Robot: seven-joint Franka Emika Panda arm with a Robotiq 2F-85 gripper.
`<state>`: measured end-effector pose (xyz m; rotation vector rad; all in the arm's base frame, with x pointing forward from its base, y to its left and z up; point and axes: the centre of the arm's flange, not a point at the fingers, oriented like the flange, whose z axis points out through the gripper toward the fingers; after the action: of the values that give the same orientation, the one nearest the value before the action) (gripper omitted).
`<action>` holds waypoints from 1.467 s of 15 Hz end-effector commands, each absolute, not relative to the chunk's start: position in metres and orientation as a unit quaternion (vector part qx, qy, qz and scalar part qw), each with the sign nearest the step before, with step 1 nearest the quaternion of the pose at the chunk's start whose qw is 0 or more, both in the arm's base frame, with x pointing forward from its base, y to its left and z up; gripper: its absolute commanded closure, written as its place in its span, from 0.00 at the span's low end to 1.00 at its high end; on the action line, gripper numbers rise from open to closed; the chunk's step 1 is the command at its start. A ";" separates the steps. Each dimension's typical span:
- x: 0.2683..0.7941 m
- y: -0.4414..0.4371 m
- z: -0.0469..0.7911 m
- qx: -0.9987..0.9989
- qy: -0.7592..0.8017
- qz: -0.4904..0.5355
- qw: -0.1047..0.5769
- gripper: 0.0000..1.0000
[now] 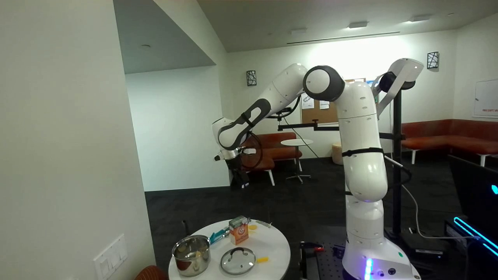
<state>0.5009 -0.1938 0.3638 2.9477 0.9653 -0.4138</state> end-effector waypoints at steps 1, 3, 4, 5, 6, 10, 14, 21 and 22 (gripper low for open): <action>0.494 -0.187 0.359 0.947 0.293 -0.127 0.018 0.00; 0.490 -0.179 0.352 0.954 0.271 -0.127 0.021 0.00; 0.488 -0.173 0.346 0.957 0.258 -0.129 0.024 0.00; 0.487 -0.168 0.341 0.960 0.245 -0.132 0.023 0.00; 0.486 -0.163 0.333 0.963 0.230 -0.134 0.028 0.00; 0.480 -0.143 0.302 0.968 0.193 -0.152 0.045 0.00; 0.477 -0.133 0.266 0.966 0.198 -0.156 0.052 0.00; 0.487 -0.140 0.220 0.966 0.207 -0.145 0.052 0.00; 0.487 -0.140 0.215 0.965 0.210 -0.146 0.052 0.00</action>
<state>0.4830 -0.1392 0.2252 2.9505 0.6398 -0.4614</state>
